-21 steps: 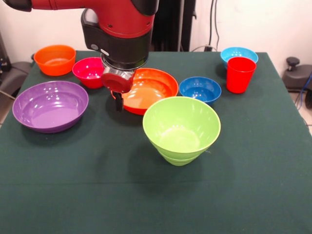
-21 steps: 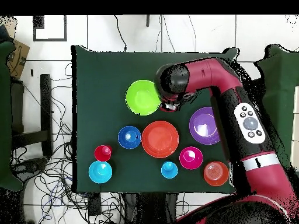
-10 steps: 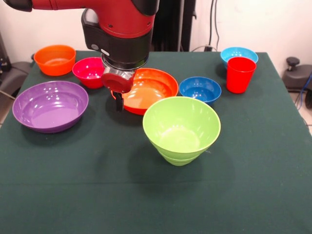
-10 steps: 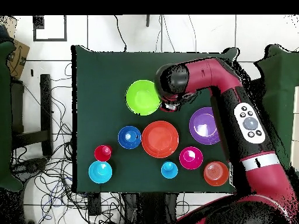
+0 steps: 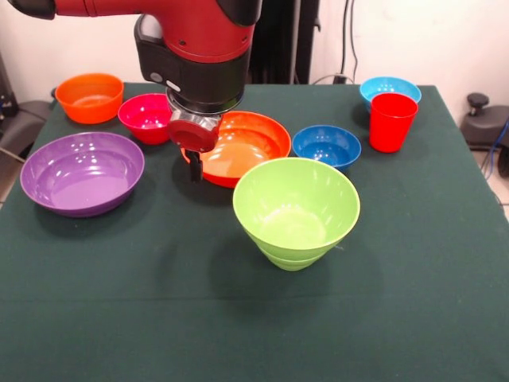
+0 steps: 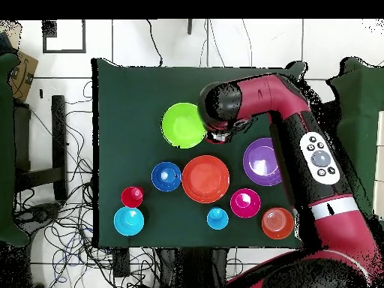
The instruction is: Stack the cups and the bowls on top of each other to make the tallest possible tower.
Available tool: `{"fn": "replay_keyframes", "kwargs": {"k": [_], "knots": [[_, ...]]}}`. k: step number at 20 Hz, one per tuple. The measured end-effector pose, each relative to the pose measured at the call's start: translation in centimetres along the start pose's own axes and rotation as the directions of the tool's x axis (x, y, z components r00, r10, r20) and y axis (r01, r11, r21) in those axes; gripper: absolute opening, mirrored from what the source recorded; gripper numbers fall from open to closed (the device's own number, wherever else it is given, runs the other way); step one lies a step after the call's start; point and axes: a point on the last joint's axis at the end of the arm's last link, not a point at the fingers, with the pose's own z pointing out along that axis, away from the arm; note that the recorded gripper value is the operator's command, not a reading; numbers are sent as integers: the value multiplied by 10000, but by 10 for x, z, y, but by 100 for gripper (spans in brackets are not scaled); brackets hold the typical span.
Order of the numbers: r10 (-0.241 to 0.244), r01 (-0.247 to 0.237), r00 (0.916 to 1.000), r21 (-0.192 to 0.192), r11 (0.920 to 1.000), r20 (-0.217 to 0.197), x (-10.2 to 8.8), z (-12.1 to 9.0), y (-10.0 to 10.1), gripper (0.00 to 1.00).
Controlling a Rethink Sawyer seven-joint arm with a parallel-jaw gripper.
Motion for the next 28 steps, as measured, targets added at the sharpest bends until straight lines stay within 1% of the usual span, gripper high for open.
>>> {"fn": "replay_keyframes", "kwargs": {"k": [4,7,12,13,17,22,24,27,28], "knots": [[-238,238,9997,-8,9997,-5,1,0,1,100],[-399,399,9992,-24,9992,5,5,1,0,100],[-732,732,9973,-39,9973,28,22,3,-2,100],[-883,883,9961,-33,9961,22,27,4,-3,100],[-1235,1235,9923,-14,9923,-60,36,7,-5,100],[-1834,1834,9826,-28,9830,-305,53,16,-6,100],[-1929,1927,9803,-101,9812,-417,61,21,-6,100],[-1888,1881,9807,-186,9820,-509,66,24,-4,100],[-1852,1839,9808,-273,9826,-602,71,27,-1,100]]}}
